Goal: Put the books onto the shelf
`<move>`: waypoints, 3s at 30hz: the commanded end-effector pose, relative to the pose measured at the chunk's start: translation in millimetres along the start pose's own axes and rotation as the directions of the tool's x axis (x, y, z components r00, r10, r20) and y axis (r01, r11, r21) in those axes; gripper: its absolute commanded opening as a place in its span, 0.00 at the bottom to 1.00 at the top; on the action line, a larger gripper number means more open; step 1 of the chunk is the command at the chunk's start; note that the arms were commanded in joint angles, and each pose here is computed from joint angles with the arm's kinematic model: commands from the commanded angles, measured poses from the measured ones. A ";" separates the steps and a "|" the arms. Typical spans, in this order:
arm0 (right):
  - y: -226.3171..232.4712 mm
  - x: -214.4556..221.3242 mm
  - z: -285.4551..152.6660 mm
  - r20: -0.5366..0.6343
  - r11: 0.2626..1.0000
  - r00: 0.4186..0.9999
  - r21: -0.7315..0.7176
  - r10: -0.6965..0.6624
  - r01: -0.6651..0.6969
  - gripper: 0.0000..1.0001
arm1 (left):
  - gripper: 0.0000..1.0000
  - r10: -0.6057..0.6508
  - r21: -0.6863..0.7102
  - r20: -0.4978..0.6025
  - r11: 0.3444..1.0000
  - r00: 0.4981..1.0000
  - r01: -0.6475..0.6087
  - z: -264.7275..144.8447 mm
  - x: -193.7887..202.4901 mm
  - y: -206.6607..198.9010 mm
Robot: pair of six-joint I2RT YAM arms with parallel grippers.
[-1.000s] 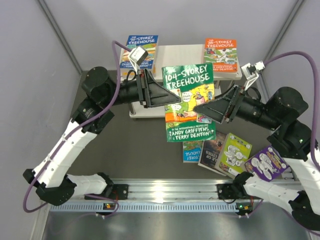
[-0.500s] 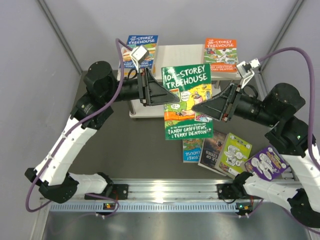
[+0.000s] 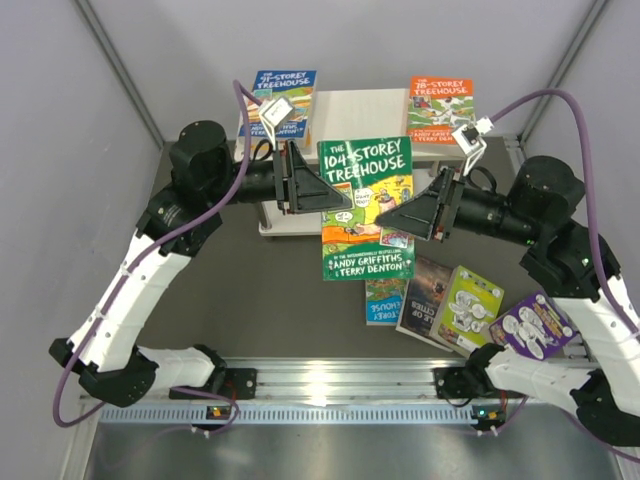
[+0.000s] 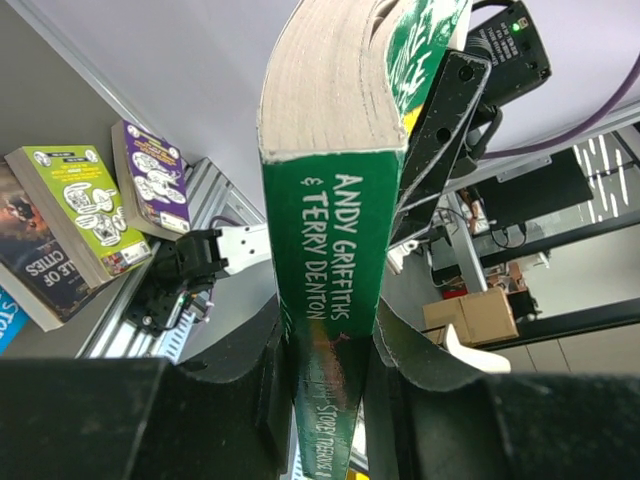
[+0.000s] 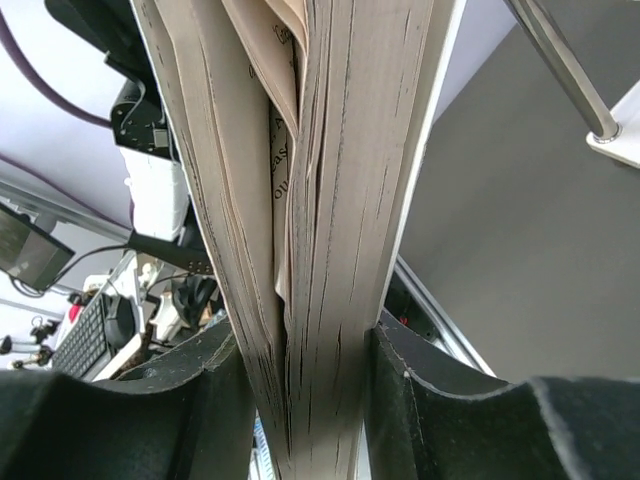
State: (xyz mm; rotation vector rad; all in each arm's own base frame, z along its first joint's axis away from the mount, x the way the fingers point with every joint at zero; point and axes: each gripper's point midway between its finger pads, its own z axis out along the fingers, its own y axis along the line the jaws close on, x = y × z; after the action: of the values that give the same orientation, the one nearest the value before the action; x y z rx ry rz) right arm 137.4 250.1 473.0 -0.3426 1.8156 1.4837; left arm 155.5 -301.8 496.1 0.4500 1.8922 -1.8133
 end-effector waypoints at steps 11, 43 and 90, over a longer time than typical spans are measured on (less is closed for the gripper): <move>13.3 -24.5 -1.2 0.068 0.996 0.994 -0.005 -0.086 0.086 0.00 | 0.00 0.098 -0.080 -0.043 0.992 0.994 -0.101 -11.9 1.8 6.1; -38.2 -206.1 212.6 0.246 0.953 0.961 -0.299 0.130 -0.053 0.00 | 0.92 0.315 -0.712 0.465 0.689 0.827 0.138 -186.5 22.9 76.3; -118.6 -197.5 216.5 0.273 0.997 0.959 -0.044 0.078 -0.068 0.49 | 0.92 0.356 -0.754 0.452 0.642 0.818 0.138 -189.8 21.1 97.0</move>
State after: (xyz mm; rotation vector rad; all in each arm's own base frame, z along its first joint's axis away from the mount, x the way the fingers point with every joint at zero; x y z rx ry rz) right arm 442.4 396.3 453.9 -0.0266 1.7809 1.5936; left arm 164.6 -107.5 398.1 -0.2429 1.9290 -0.7296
